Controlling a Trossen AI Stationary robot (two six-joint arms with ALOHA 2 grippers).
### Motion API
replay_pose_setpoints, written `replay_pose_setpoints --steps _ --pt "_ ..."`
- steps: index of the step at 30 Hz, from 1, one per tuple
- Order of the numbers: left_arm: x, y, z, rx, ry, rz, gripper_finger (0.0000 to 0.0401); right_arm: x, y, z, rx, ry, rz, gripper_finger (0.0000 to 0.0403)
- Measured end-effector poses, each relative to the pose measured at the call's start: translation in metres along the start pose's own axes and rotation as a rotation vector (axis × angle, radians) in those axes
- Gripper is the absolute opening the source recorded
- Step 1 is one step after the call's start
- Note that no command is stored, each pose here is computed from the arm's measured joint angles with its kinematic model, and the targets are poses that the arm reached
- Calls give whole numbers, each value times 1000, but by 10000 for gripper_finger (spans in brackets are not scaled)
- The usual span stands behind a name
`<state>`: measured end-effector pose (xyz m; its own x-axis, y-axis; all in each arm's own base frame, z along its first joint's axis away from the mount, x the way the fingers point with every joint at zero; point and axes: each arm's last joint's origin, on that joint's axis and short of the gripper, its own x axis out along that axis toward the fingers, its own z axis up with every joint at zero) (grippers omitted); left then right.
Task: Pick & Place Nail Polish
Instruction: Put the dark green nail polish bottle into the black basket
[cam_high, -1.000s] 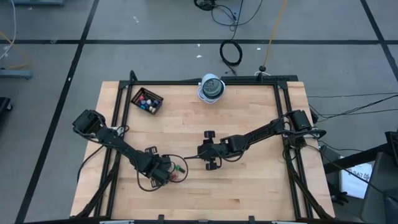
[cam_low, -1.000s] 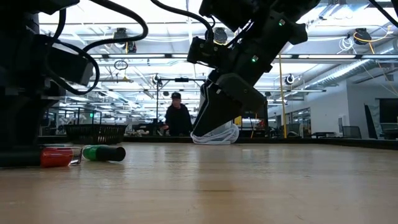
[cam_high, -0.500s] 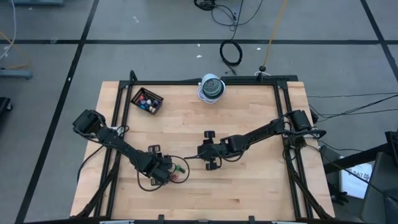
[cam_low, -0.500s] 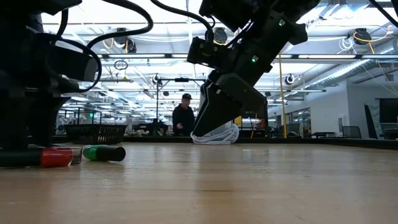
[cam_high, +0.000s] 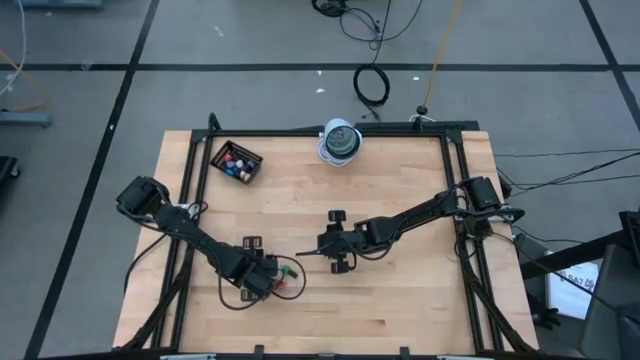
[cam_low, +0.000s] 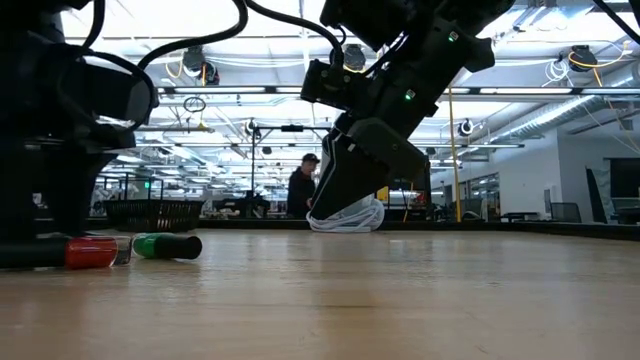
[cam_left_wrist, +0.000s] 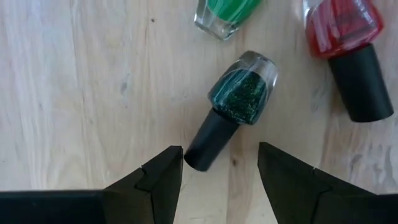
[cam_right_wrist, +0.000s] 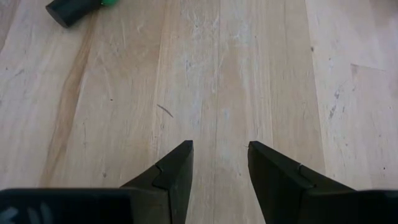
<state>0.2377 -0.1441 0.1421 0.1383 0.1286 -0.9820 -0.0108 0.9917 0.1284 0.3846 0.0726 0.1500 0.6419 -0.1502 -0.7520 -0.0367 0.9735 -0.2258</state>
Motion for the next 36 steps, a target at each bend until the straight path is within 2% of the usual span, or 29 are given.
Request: replay_pose_setpoints --steps 11,20,26,36 --pt "-1 -5 -3 3 18 -39 207 0 0 0 0 0 0 146" --pt "-2 -9 3 -8 -53 -66 207 0 0 0 0 0 0 146" --pt "-2 -9 3 -22 -44 -61 207 0 0 0 0 0 0 146" --pt "0 2 9 -138 -59 -27 205 0 0 0 0 0 0 146"
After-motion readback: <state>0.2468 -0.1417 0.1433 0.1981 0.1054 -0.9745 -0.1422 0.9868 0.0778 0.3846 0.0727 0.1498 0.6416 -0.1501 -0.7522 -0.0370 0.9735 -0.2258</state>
